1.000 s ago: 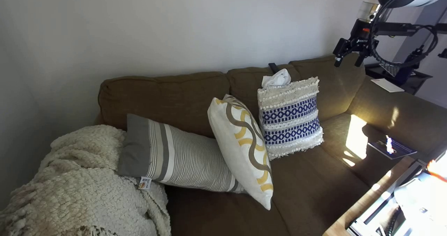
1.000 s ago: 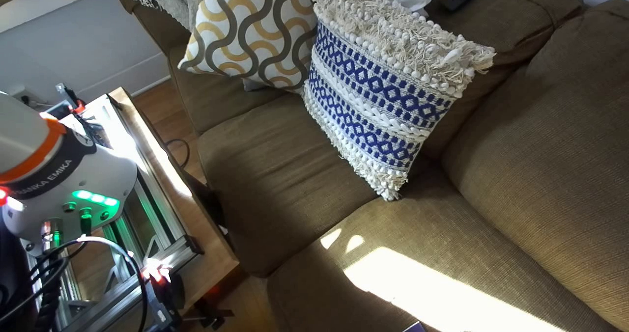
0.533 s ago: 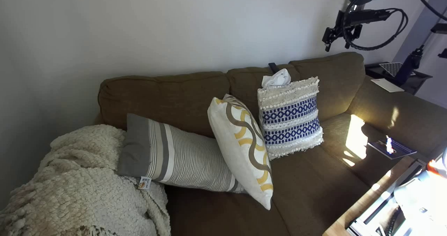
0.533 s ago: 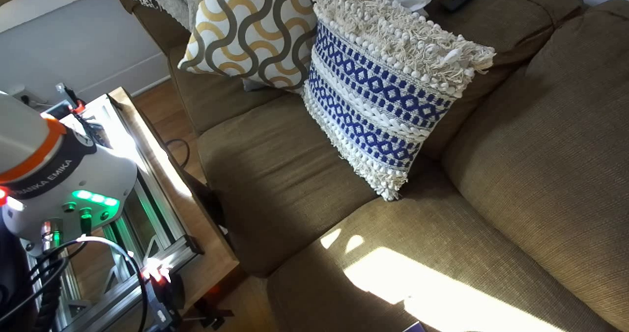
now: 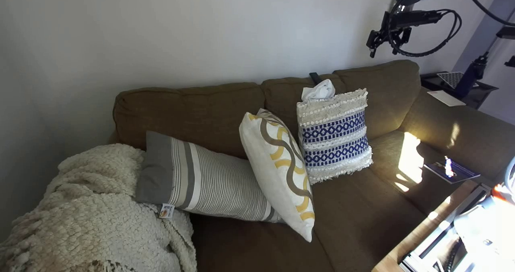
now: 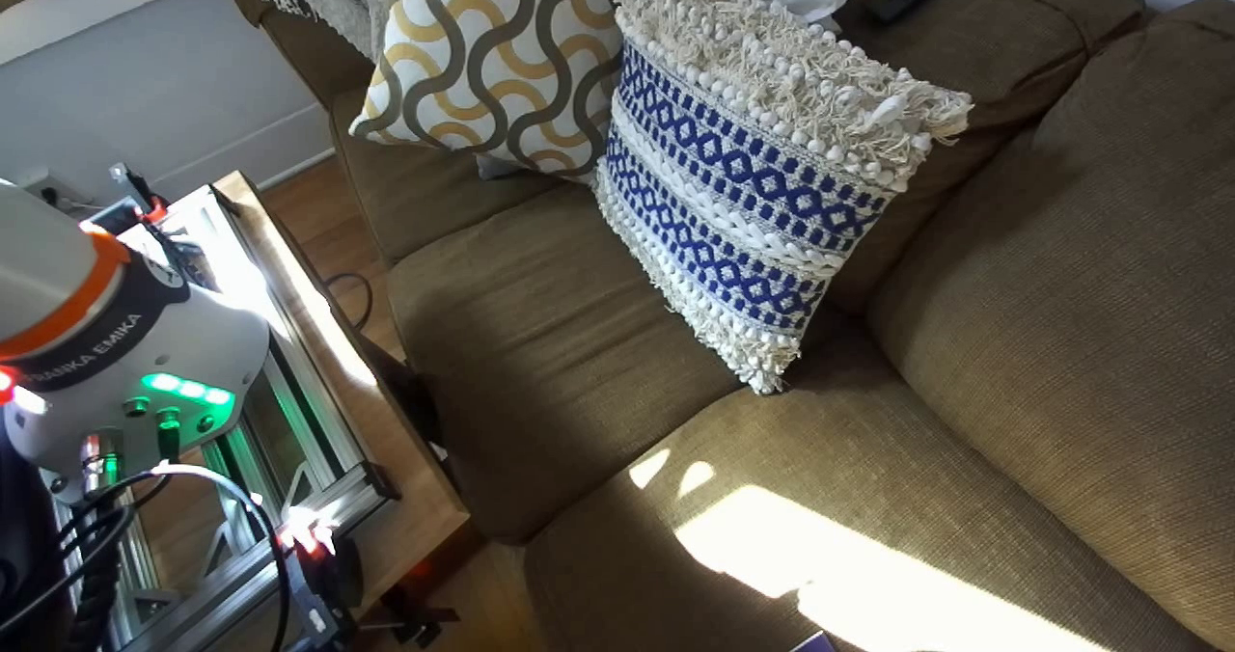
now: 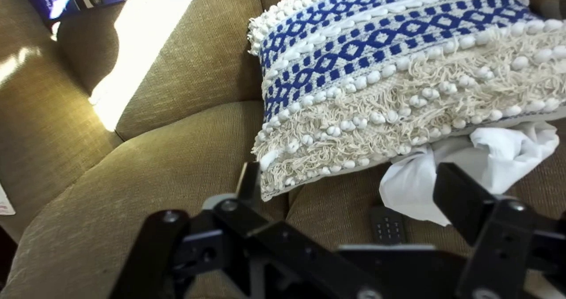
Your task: Remove the remote controller from the sofa back support and put it on top of the pillow that is on the middle sofa seat
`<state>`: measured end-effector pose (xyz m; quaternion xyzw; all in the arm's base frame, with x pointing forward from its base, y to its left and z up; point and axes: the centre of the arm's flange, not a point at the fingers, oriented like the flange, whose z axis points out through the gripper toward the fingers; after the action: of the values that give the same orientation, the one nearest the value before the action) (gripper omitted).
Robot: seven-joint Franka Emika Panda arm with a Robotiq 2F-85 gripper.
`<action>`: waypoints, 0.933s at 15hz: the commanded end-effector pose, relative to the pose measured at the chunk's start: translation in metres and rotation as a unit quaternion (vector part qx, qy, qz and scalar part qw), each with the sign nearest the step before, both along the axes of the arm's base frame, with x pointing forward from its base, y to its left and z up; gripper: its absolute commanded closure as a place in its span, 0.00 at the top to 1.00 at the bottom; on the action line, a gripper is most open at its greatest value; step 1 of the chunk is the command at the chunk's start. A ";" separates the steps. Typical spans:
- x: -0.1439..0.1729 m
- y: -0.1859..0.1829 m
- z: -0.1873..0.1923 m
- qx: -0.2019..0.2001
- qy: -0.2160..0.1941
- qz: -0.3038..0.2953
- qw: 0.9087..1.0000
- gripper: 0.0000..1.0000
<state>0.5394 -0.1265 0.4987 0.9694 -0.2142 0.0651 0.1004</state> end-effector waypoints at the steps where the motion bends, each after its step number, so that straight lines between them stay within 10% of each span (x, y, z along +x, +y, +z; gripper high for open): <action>1: -0.019 0.002 -0.002 0.008 -0.075 -0.024 0.997 1.00; 8: 0.070 -0.057 -0.060 0.057 -0.157 0.065 0.984 1.00; 14: 0.161 -0.092 -0.080 0.033 -0.046 0.202 0.978 1.00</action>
<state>0.6362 -0.1823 0.4152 0.9832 -0.0723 0.1666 0.0155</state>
